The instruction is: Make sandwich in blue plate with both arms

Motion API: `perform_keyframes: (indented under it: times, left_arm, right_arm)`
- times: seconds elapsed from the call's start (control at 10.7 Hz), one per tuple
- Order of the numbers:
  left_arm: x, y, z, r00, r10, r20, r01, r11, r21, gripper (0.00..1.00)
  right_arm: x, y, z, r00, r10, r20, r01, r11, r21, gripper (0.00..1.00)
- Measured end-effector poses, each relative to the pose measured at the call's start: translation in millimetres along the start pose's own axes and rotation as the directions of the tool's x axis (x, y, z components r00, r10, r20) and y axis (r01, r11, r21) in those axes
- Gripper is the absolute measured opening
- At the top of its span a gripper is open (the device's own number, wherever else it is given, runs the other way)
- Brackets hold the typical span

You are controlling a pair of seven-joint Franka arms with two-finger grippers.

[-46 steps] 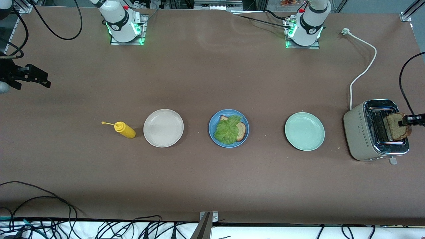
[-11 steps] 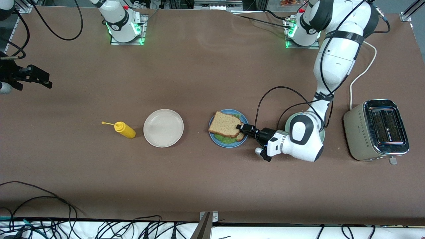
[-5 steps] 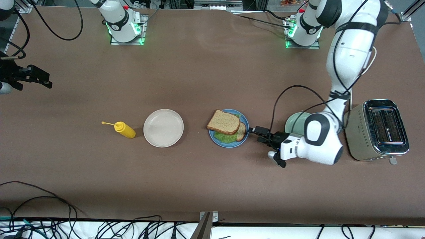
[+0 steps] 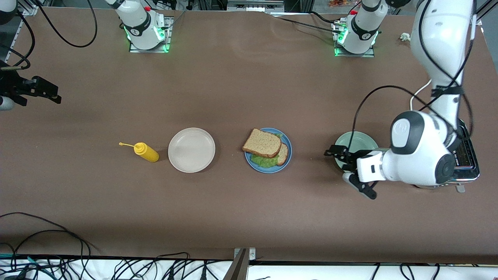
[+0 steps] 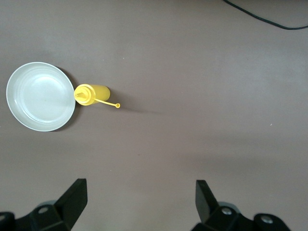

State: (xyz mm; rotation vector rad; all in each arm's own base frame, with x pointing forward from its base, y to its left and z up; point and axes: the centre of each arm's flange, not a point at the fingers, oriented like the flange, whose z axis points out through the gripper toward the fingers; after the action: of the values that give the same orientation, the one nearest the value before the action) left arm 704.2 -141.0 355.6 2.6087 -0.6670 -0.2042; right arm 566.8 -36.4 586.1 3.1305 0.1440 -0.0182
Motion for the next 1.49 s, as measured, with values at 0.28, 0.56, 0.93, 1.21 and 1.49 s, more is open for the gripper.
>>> perform_keyframes:
  times: [0.28,0.56,0.93,1.21,1.49]
  left_arm:
    - [-24.5,28.9,-75.5,0.999,-0.012,0.033,0.004,0.975,0.223,1.0]
    - [-55.5,67.4,-130.8,0.999,-0.005,0.054,-0.012,0.948,0.317,1.0]
    - [-139.3,81.5,-192.4,0.997,-0.074,0.003,0.069,0.932,0.355,1.0]
    - [-179.3,103.5,-203.7,0.991,-0.137,-0.003,0.124,0.885,0.45,1.0]
    - [-183.2,109.1,-192.1,0.979,-0.205,-0.022,0.195,0.886,0.42,1.0]
  right_arm:
    - [0.3,1.1,1.1,1.0,0.002,0.002,-0.002,1.0,0.0,1.0]
    - [0.4,2.0,1.3,1.0,0.003,0.002,-0.003,1.0,0.0,1.0]
    - [-0.1,7.4,1.8,1.0,0.013,0.003,-0.013,1.0,-0.001,1.0]
    - [-0.3,8.5,1.7,1.0,0.015,0.002,-0.015,1.0,-0.001,1.0]
    - [-0.4,10.5,1.0,1.0,0.018,-0.001,-0.018,1.0,-0.002,1.0]
